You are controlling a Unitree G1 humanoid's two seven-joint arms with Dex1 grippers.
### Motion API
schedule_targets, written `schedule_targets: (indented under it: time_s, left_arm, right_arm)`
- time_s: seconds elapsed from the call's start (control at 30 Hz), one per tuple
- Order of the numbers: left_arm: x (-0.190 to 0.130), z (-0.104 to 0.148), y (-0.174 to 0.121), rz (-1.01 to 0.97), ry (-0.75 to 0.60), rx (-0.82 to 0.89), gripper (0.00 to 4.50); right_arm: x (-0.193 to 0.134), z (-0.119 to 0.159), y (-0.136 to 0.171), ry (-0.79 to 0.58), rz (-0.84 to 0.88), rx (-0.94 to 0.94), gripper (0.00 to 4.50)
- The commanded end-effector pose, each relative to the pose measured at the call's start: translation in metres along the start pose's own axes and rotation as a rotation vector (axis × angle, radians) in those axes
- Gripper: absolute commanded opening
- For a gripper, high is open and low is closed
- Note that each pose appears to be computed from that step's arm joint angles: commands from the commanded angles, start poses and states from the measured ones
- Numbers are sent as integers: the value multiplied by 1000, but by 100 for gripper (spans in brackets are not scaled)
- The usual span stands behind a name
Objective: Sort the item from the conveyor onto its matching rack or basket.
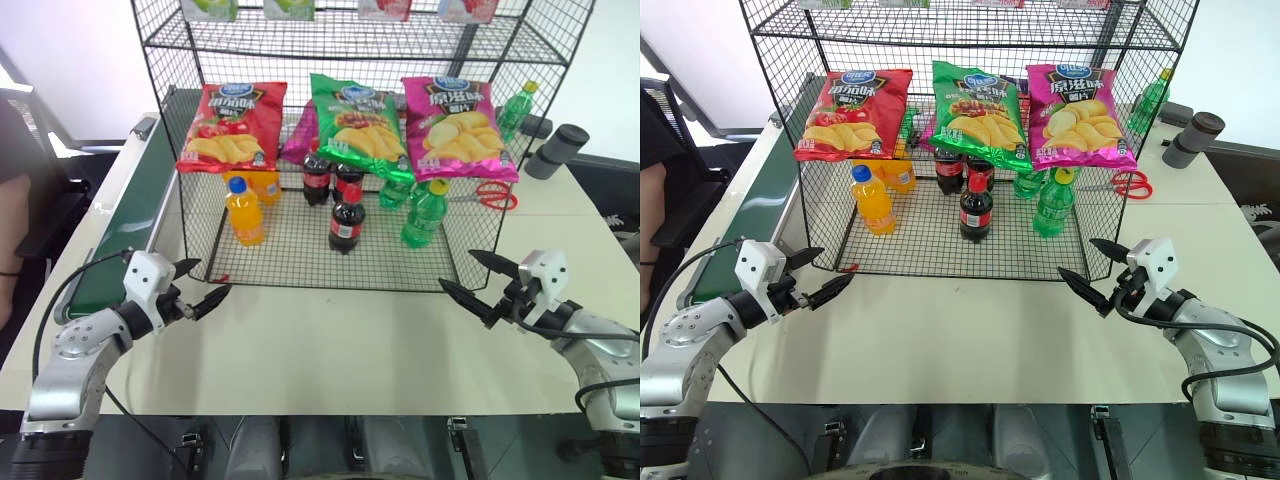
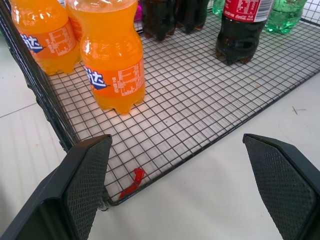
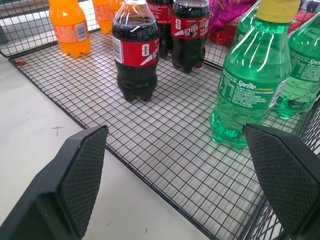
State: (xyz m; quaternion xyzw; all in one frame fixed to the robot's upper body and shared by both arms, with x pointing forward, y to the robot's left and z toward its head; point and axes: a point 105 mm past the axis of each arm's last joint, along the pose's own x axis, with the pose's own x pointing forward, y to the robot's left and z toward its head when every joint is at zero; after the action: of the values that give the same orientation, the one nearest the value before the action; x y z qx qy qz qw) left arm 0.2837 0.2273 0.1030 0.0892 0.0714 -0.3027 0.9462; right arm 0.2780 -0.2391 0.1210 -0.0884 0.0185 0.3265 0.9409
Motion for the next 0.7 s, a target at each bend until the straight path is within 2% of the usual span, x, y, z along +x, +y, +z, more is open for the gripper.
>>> schedule_targets:
  time_s: [0.03, 0.7]
  left_arm:
    - [-7, 11, 4, 11, -35, 35, 450]
    - [-6, 4, 7, 72, -25, 46, 450]
  right_arm:
    - [1, 7, -1, -29, 0, -31, 446]
    - [5, -3, 2, -22, 2, -25, 446]
